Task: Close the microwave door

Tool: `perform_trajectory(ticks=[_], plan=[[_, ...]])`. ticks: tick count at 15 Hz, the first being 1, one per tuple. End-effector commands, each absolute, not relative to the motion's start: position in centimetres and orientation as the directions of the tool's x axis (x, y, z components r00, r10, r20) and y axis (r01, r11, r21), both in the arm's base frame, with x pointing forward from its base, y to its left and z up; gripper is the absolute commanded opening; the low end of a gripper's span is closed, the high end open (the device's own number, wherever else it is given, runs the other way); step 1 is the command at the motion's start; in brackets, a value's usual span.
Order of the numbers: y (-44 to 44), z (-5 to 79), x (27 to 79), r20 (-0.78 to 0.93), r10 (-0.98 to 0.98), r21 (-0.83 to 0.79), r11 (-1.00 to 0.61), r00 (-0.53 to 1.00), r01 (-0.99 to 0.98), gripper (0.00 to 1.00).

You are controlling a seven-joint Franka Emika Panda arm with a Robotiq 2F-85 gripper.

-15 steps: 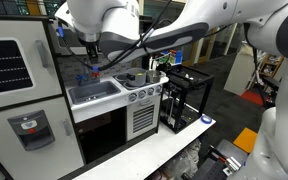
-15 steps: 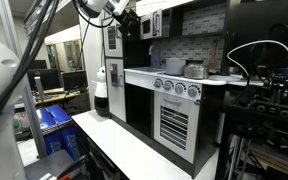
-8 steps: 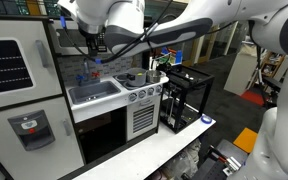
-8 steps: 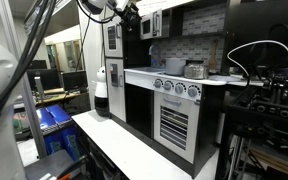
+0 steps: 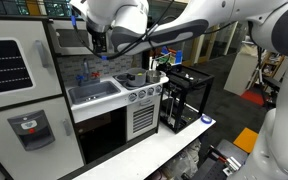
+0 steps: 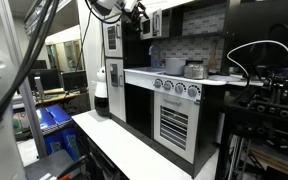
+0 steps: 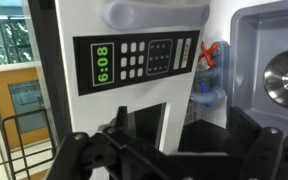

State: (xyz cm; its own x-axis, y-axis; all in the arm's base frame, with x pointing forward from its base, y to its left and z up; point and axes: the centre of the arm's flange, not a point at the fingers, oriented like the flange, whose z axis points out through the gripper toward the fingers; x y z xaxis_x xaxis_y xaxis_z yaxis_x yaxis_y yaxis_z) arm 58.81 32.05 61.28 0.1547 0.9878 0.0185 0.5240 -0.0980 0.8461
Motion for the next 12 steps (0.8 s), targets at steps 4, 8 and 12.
perform_trajectory(ticks=[4, 8, 12], plan=[[29.6, 59.8, 61.0, -0.002, 0.984, 0.845, -0.093, 0.177, 0.527, 1.00], [28.1, 59.0, 63.0, -0.025, 0.981, 0.840, -0.084, 0.191, 0.536, 1.00], [27.2, 58.7, 64.4, -0.053, 0.980, 0.839, -0.059, 0.190, 0.541, 1.00]])
